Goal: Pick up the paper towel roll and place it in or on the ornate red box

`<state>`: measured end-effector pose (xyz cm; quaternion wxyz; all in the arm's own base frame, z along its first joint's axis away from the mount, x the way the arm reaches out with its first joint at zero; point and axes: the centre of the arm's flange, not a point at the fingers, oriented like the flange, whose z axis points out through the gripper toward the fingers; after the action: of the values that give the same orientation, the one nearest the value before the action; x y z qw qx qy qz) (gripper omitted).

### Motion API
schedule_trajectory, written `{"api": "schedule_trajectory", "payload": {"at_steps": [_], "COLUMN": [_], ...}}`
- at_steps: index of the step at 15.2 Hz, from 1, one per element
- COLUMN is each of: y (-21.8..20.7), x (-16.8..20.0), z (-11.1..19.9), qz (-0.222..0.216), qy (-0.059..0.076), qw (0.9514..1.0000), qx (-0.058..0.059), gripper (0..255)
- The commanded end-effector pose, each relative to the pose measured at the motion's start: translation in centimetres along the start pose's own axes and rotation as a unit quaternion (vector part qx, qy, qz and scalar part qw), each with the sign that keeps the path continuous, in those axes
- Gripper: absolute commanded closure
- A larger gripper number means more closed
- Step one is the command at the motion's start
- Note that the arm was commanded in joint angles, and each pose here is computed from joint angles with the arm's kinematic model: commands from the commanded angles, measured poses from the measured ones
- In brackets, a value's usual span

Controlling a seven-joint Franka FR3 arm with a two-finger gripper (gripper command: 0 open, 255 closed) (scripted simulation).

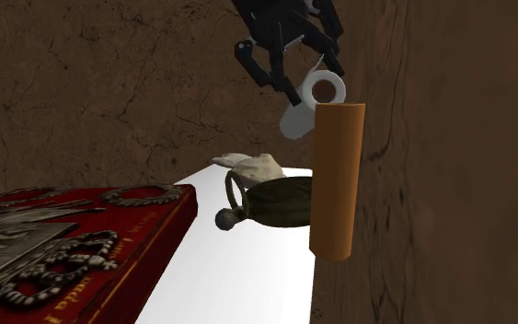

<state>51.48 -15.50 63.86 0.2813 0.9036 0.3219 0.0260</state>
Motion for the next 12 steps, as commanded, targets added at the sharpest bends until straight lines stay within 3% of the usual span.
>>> {"api": "schedule_trajectory", "payload": {"at_steps": [1, 12], "y": [0.6, -7.1], "x": [-0.2, -10.2], "z": [-1.0, -5.0], "qz": [0.001, 0.001], "qy": [0.001, 0.001], "qw": [1.0000, 1.0000], "qx": [-0.002, -0.002], "gripper": [255, 255]}}
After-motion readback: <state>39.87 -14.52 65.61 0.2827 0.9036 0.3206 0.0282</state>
